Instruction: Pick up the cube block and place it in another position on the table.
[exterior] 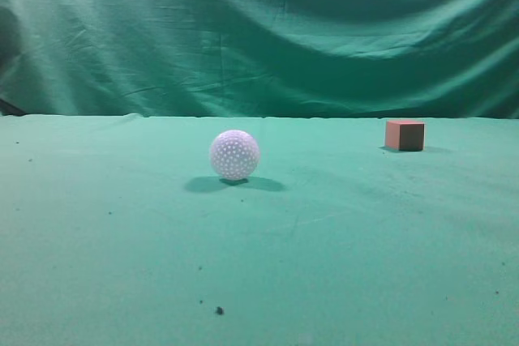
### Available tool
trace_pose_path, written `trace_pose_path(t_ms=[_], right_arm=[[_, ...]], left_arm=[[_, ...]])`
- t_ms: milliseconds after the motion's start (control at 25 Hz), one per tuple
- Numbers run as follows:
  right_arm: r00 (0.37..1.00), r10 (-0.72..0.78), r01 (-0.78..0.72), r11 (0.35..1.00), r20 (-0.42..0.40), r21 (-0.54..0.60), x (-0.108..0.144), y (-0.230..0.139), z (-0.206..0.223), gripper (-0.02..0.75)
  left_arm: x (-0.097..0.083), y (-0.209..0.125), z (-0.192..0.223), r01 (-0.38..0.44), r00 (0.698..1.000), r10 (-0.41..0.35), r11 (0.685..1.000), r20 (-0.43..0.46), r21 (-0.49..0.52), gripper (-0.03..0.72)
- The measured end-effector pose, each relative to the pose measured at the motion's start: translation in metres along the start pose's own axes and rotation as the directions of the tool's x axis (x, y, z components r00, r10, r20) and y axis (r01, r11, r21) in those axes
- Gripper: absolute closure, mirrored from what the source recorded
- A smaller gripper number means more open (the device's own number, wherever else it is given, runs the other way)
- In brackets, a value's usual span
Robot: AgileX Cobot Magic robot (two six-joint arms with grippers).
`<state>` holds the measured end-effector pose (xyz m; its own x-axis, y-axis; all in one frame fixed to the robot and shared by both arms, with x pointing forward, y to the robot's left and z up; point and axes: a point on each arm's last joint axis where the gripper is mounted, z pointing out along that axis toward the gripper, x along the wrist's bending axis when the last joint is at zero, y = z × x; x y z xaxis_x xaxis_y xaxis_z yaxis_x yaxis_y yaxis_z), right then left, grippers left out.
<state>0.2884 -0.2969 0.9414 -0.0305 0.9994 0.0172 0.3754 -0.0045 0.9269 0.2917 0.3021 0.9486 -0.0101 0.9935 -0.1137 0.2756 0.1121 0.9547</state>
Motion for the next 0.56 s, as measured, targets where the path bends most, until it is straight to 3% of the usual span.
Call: trace_pose_path(t_ms=[560], right_arm=[[1.000, 0.000, 0.000, 0.998, -0.002, -0.062, 0.0002, 0.0046, 0.0005, 0.738]], left_arm=[[0.0000, 0.0000, 0.0000, 0.000, 1.000, 0.000, 1.000, 0.000, 0.000, 0.426]])
